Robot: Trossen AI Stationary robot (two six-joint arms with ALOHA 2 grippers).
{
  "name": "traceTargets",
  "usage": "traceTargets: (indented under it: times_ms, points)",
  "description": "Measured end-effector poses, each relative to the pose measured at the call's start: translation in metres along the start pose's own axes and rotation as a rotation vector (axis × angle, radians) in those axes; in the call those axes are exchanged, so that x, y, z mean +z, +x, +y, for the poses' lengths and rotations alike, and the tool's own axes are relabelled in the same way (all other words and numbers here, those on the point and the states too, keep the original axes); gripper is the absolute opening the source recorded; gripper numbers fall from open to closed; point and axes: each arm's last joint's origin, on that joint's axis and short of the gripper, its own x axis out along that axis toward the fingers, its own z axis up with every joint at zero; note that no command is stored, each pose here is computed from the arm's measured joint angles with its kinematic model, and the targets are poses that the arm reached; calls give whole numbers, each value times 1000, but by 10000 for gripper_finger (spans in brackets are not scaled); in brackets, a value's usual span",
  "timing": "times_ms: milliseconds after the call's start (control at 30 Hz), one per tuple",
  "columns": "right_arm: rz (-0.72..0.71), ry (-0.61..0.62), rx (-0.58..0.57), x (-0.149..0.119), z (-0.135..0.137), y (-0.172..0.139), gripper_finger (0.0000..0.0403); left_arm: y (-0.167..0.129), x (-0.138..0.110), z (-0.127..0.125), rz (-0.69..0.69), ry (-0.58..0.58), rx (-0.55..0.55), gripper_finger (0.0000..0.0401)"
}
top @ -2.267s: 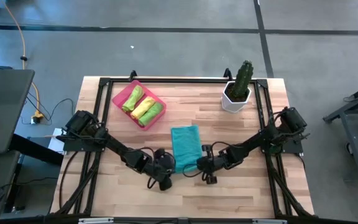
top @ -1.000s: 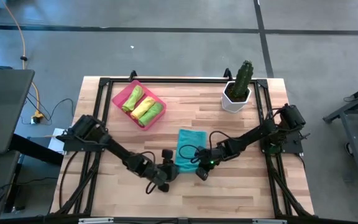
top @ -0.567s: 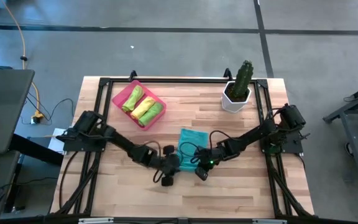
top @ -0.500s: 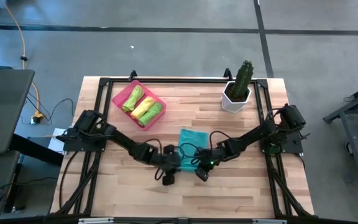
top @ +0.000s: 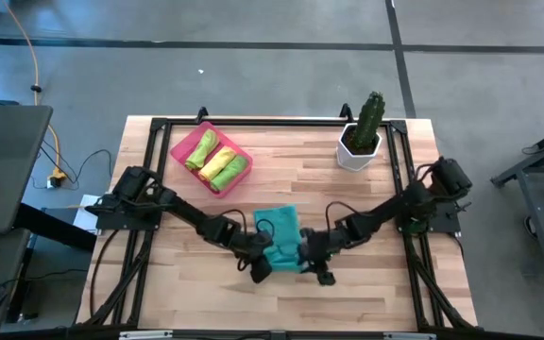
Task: Roll microfiber towels into tight, uniform cylinder then place into a basket
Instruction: Roll the blue microfiber cloth
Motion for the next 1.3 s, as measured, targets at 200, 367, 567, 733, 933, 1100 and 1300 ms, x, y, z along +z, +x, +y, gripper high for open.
traceTargets:
  times_ms: [200,367,567,733,933,1100,1300]
  points:
    - [6,-459,-139,-11,32,6,117,-2,7,8,27,-154,12,14]
    - [-20,-563,-285,-18,55,6,101,-3,11,12,50,-236,7,15]
    - [-58,-641,-353,-27,81,4,79,-3,13,14,83,-290,-9,15]
    - [-63,-637,-369,-26,78,5,76,-4,16,15,94,-337,-29,15]
    - [-58,-531,-359,-16,55,7,79,-5,19,18,109,-378,-40,15]
    - [-37,-488,-319,-13,40,9,123,-5,23,20,111,-402,-45,15]
    - [43,-473,-322,-21,22,22,187,-6,27,23,112,-411,-53,15]
